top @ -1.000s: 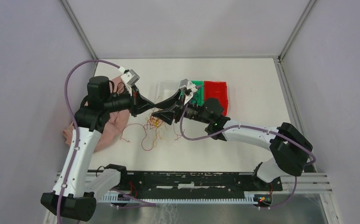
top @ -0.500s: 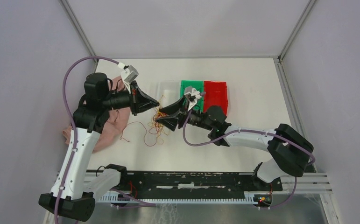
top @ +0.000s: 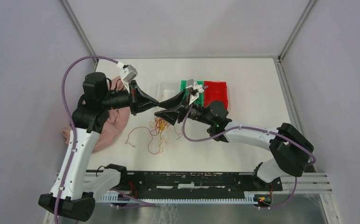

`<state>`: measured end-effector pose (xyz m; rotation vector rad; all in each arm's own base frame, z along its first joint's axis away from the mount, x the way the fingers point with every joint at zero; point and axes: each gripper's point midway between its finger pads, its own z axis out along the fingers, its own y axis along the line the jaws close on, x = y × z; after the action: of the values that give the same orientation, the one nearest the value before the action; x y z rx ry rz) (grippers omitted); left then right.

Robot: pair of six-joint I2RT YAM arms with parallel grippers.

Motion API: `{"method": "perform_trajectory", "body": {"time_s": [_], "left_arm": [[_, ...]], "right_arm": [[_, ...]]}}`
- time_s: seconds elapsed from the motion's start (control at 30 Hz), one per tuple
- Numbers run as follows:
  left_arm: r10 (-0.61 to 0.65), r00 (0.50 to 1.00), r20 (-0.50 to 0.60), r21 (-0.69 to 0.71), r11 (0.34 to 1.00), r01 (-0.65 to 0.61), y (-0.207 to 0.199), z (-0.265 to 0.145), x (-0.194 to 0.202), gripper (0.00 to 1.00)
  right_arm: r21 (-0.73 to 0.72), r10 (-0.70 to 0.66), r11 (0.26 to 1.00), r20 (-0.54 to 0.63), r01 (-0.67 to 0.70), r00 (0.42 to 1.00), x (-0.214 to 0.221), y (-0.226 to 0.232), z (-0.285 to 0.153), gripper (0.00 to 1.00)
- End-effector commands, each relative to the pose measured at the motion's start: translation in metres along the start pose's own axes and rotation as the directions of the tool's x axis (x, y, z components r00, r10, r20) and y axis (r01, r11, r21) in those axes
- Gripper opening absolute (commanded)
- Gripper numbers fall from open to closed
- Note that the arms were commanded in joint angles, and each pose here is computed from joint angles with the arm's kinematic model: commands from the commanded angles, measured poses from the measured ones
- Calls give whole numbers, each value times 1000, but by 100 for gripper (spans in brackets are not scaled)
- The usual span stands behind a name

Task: Untangle the cables
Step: Untie the cable.

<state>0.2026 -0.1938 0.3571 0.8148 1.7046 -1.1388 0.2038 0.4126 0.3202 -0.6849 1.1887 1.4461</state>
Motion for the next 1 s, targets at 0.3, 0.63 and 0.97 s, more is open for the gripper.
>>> {"method": "perform_trajectory", "body": {"time_s": [0.3,0.63,0.97], "left_arm": [[110,989,101,43,992,-115,-20,-2,-63,3],[216,954,208,47,972,-231,-36,-5,-135,3],[506,750,426,-183,860,-476,-78,-46,-253,3]], "right_arm": [[-88,157,983,-18,-158,987,35,-3,26,40],[141,187,976,-155,-165,970,120,-55,4,41],[244,188,961,-244,-128,951,172,-69,-12,42]]}}
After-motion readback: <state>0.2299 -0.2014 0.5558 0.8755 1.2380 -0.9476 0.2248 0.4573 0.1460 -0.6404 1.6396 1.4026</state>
